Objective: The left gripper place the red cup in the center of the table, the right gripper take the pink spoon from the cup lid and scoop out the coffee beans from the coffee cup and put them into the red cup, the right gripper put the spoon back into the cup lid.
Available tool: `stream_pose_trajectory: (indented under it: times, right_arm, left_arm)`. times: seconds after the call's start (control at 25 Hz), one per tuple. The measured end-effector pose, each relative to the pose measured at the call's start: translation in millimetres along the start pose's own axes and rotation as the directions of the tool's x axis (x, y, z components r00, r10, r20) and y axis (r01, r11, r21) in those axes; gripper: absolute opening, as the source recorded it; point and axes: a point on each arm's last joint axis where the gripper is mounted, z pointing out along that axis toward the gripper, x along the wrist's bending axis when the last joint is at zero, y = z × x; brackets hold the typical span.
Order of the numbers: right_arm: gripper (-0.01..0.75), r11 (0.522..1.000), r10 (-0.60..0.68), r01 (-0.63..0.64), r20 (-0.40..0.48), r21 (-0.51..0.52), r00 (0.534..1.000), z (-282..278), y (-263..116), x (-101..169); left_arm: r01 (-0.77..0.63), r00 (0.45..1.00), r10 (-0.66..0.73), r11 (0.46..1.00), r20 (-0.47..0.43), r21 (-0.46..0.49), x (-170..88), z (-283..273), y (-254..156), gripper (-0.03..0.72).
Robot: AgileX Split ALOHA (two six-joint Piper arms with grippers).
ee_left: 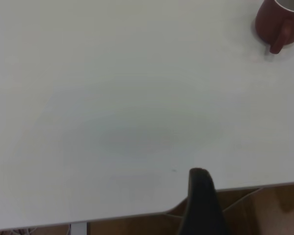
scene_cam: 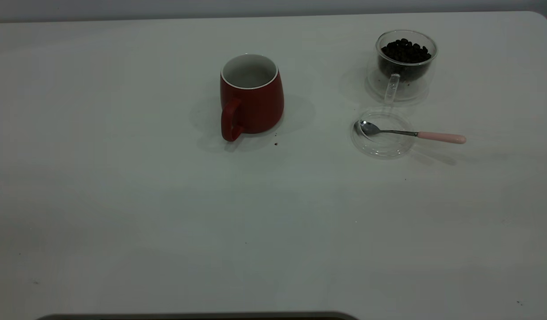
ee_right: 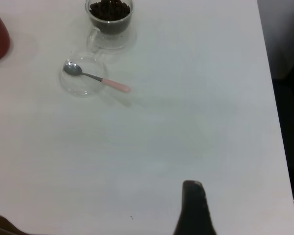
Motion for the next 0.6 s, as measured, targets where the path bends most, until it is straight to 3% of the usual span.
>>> stream_pose_trajectory:
  times: [0.32, 0.6]
  right_arm:
    - [0.589, 1.000, 0.012, -0.012, 0.018, 0.003, 1.000, 0.0, -0.3, -1.6]
    - [0.589, 0.996, 0.085, -0.086, 0.089, 0.005, 0.992, -0.2, -1.2, -8.0]
  left_arm:
    - [0.000, 1.000, 0.000, 1.000, 0.000, 0.000, 0.0, 0.0, 0.0, 0.569]
    - [0.000, 1.000, 0.000, 1.000, 0.000, 0.000, 0.0, 0.0, 0.0, 0.569]
